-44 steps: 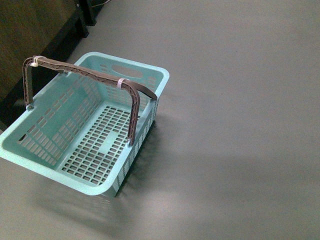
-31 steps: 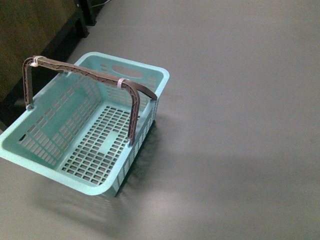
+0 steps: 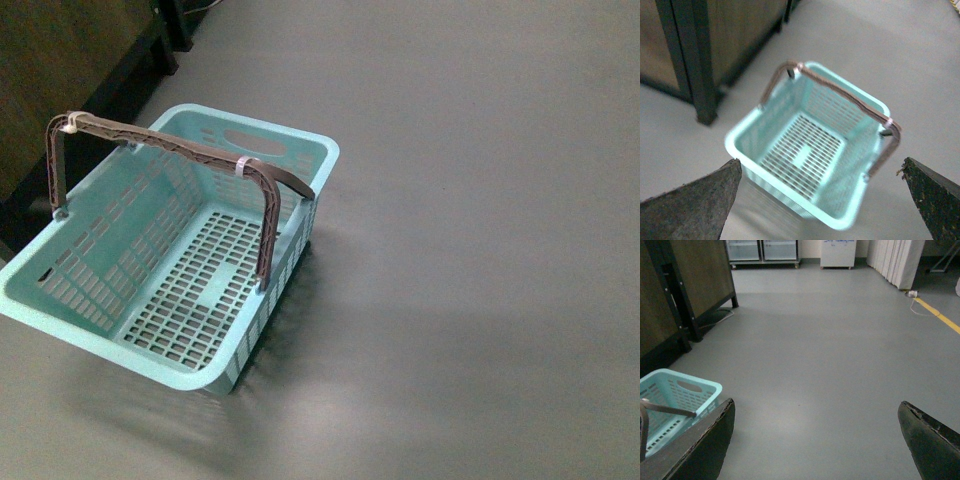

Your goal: Pick lemon and mango into basket

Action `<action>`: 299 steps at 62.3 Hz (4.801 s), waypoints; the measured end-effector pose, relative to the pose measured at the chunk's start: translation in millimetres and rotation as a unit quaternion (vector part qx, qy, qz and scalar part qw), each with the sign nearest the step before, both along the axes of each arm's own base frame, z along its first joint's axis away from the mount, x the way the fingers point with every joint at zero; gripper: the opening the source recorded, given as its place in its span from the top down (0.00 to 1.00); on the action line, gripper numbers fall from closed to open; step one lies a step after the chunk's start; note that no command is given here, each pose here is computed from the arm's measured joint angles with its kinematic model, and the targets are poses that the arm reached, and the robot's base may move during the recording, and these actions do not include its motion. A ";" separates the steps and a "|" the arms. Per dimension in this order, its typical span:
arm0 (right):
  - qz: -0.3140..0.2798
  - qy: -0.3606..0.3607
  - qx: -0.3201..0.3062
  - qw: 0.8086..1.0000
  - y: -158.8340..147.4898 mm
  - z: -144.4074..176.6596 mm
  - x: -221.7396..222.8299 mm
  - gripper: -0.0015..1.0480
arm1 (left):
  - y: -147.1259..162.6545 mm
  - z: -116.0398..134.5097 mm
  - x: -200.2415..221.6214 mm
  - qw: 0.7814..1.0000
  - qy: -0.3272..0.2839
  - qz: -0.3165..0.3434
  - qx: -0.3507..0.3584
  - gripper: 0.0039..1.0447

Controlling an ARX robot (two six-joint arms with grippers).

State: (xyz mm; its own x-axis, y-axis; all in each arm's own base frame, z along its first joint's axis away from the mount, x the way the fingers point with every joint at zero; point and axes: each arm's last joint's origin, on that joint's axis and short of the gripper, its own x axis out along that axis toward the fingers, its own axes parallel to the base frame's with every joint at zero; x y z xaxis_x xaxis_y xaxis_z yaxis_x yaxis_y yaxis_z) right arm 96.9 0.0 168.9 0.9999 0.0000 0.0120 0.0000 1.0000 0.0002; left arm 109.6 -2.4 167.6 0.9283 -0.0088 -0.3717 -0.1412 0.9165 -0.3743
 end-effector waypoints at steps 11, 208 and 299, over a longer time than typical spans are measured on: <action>0.000 0.000 0.000 1.000 0.0 0.0 0.0 0.08 | 8.7 0.3 41.1 0.979 0.027 0.071 -0.190 0.06; 0.000 0.000 0.000 1.000 0.0 0.0 0.0 0.08 | -29.0 129.8 79.5 0.866 -0.070 0.150 -0.471 0.96; 0.000 0.000 0.000 1.000 0.0 0.0 0.0 0.08 | -29.2 129.6 79.7 0.866 -0.069 0.150 -0.471 0.96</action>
State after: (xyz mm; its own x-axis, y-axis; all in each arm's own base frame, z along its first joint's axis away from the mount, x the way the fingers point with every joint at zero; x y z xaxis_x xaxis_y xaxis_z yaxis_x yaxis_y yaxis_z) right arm 96.9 0.0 168.9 0.9999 0.0000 0.0120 0.0000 1.0000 0.0002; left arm 189.3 -31.7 297.2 0.9762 0.0016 -0.2167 -0.2153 0.1240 -0.9686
